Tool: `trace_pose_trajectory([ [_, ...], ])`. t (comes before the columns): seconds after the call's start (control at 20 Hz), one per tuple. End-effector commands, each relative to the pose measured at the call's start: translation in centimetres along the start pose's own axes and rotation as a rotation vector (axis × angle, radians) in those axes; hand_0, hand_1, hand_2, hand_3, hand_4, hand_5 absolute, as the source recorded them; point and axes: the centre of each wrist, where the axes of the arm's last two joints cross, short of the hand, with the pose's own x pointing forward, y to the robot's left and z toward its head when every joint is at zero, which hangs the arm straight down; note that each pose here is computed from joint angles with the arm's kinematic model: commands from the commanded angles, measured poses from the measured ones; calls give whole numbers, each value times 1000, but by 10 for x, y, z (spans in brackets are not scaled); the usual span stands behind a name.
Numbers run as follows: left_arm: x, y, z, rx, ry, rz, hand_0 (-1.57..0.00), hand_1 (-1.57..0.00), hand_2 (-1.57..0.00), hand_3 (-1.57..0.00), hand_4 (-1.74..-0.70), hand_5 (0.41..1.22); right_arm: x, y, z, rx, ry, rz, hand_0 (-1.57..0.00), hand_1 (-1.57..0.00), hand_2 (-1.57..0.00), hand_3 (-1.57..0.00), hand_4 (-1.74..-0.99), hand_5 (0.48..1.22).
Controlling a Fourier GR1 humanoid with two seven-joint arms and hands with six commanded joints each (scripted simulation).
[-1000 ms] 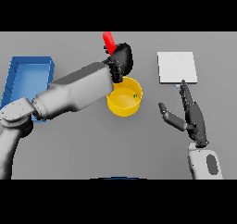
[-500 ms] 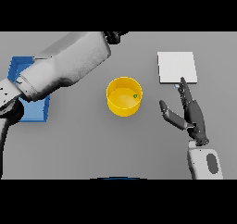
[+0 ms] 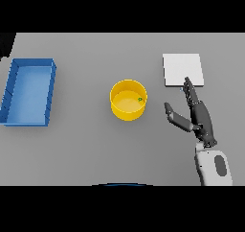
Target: Pick up the red beaker and tilt it to pour out 1 green nut into yellow bowl. Pick up the yellow bowl and place it on the metallic measuring scale.
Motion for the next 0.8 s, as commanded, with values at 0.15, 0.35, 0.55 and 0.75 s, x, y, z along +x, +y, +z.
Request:
trace_pose_trajectory([
  [0.15, -52, -33, -1, 31, 122, 282, -1571, -1563, -1562, -1403, -1714, 1220, -1, 3, -4, 17, -11, 23, 1, 1, 1, 1, -1301, 652],
  [0.35, -87, -82, 1, 12, 318, 468, -1571, -1568, -1567, -1406, -1730, 1221, -2, 5, -2, 12, 6, 7, 1, 1, 1, 1, -1276, 651],
  [0.55, -110, -145, 10, -77, 472, 617, -1571, -1570, -1569, -1503, -1736, 1221, -4, 9, 1, 17, -2, 1, 1, 1, 1, 1, -1285, 663],
  [0.75, -116, -202, 22, -137, 577, 772, -1571, -1570, -1570, -1449, -1739, 1221, -8, 5, -2, 28, -2, 12, 1, 1, 1, 1, -1303, 682],
])
